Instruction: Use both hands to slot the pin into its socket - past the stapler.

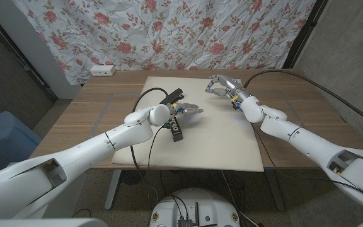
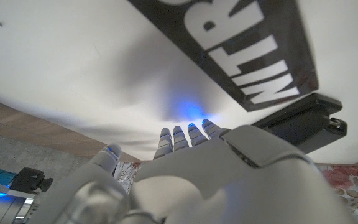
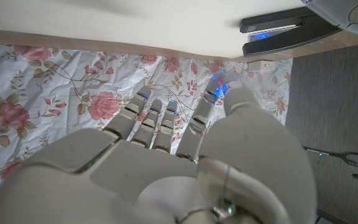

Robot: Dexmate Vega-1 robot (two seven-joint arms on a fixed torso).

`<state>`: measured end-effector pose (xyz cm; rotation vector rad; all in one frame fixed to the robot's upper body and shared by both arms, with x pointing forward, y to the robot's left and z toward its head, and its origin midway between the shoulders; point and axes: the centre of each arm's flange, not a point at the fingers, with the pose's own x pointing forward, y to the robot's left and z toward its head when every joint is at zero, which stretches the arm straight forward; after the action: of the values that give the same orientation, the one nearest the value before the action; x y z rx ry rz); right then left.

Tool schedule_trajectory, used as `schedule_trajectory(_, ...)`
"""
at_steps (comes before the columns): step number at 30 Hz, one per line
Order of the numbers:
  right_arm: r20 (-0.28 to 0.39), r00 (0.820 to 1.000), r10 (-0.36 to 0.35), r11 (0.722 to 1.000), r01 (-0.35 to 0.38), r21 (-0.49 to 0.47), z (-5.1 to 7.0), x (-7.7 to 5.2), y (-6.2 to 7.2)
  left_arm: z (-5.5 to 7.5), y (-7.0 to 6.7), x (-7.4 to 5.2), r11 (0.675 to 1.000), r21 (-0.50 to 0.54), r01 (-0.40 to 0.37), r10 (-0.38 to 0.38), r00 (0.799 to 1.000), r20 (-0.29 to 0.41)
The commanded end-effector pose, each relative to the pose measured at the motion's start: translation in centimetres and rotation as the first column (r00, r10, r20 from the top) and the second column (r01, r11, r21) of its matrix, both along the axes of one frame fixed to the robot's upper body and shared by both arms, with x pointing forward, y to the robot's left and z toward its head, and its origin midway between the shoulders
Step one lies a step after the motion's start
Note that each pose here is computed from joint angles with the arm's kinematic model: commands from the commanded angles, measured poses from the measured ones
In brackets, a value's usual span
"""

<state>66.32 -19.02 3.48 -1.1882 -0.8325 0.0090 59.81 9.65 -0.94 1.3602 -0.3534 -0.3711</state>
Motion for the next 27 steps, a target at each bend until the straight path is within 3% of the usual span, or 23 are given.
schedule_trajectory(1,-0.01,1.0,0.006,1.0,-0.006,0.011,-0.3,-0.1,0.1,-0.4,0.2,0.1,1.0,0.001,-0.006,0.006,0.999,-0.033)
schedule_trajectory(15,-0.027,0.999,0.047,0.997,-0.046,0.054,-1.0,-0.4,0.9,-0.9,0.4,0.3,1.0,0.01,-0.008,0.009,0.997,-0.081)
schedule_trajectory(23,-0.033,0.998,0.057,0.996,-0.055,0.063,-1.1,-0.4,0.9,-0.5,0.4,0.2,1.0,0.026,0.003,-0.001,0.998,-0.068)
schedule_trajectory(27,-0.057,0.993,0.102,0.988,-0.094,0.125,-1.6,-0.1,0.8,-0.2,0.5,0.2,0.999,0.032,-0.008,0.011,0.998,-0.068)
